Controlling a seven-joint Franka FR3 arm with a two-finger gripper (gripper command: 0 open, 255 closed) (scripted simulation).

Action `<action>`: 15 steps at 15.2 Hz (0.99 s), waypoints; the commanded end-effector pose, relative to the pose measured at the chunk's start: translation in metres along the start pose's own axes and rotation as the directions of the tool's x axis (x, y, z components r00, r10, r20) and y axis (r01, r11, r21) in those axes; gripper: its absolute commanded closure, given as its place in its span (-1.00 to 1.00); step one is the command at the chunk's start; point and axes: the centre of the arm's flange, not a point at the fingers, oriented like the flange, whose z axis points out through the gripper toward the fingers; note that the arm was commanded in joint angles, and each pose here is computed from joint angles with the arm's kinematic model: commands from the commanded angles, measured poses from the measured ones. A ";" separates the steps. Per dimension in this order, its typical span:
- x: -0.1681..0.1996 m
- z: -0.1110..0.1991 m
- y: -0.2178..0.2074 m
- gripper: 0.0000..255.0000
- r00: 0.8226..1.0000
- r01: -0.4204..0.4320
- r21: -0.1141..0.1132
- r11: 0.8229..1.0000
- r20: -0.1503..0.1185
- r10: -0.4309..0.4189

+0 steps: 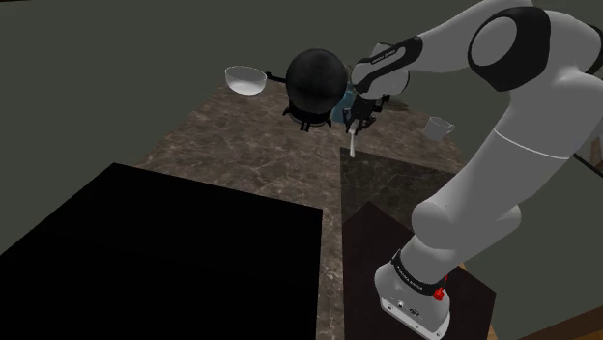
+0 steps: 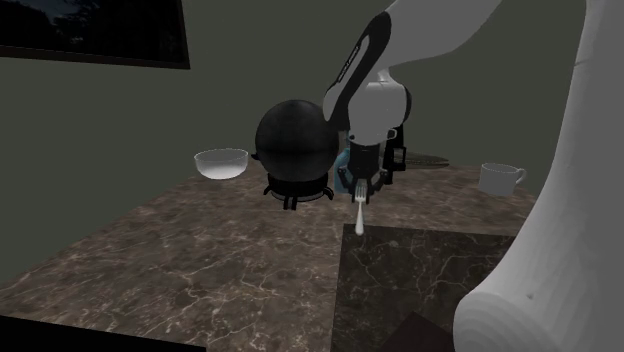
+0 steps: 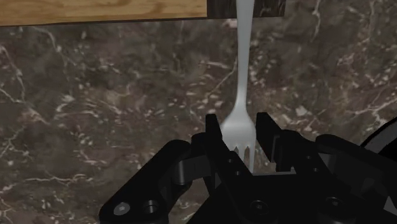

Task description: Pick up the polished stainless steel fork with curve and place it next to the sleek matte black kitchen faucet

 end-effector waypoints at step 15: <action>-0.001 0.021 0.000 -1.00 1.000 0.000 0.000 1.000 -0.001 0.000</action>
